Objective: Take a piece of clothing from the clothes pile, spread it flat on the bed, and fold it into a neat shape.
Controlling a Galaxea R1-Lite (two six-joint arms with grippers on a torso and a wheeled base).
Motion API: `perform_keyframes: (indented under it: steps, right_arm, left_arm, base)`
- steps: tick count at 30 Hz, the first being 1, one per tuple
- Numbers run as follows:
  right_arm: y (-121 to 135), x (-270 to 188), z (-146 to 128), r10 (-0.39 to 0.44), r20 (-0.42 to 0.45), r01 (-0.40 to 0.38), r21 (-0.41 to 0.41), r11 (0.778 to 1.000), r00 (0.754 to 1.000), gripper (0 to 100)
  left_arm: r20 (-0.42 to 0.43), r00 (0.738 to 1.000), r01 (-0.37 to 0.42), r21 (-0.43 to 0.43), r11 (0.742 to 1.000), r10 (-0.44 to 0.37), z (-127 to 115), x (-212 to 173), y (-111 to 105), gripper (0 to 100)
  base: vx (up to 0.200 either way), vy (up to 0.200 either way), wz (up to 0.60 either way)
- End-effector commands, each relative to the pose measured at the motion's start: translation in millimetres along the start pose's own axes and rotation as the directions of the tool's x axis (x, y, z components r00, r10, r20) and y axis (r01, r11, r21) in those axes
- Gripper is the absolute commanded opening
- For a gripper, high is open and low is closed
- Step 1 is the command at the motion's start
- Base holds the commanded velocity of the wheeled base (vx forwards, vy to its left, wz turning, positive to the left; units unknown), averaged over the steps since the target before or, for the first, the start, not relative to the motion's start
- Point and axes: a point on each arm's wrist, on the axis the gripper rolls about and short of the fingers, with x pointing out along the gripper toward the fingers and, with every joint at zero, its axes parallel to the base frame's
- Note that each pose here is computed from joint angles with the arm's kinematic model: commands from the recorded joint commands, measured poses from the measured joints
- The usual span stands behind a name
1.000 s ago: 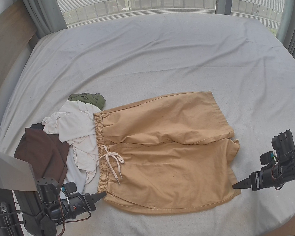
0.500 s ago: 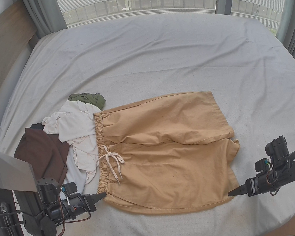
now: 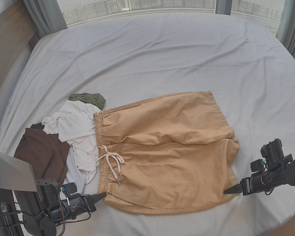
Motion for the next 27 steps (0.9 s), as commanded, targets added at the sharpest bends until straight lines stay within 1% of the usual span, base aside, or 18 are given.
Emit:
perform_keyframes:
  steps: [1, 12, 17, 19, 22, 27]
  right_arm:
    - [-1.7, 2.1, -0.3, 0.009, -0.01, -0.009, 0.008, 1.0, 1.0, 0]
    - [-1.4, 0.3, 0.2, 0.02, -0.006, -0.02, 0.006, 1.0, 1.0, 0]
    - [3.7, -8.9, 0.7, 0.025, 0.01, -0.025, -0.009, 1.0, 1.0, 0]
    - [6.5, -15.1, -2.6, 0.026, 0.002, -0.026, -0.015, 1.0, 1.0, 0]
    - [11.0, -23.8, -4.9, 0.026, -0.01, -0.026, -0.02, 0.999, 1.0, 0]
    - [17.3, -37.7, -10.2, 0.019, -0.057, -0.02, -0.02, 1.0, 0.998, 0]
  left_arm:
    - [0.0, 1.0, -0.001, -0.001, 1.0, 0.001, -0.2, 0.1, 0.2, 0]
    - [0.001, 1.0, -0.004, 0.0, 1.0, 0.004, 0.0, 0.3, 0.8, 0]
    - [-0.001, 1.0, -0.006, -0.005, 1.0, 0.006, -0.6, -0.9, 0.3, 0]
    - [-0.008, 1.0, -0.012, -0.007, 1.0, 0.011, -2.3, -3.8, -0.1, 0]
    - [-0.02, 1.0, -0.018, 0.013, 1.0, 0.018, -5.3, -6.7, 0.4, 0]
    - [-0.067, 0.997, -0.039, 0.048, 0.998, 0.042, -16.6, -13.9, 2.7, 0]
  base:
    - [0.0, 0.0, 0.0]
    - [0.0, 0.0, 0.0]
    - [0.0, 0.0, 0.0]
    - [0.0, 0.0, 0.0]
    - [0.0, 0.0, 0.0]
    - [0.0, 0.0, 0.0]
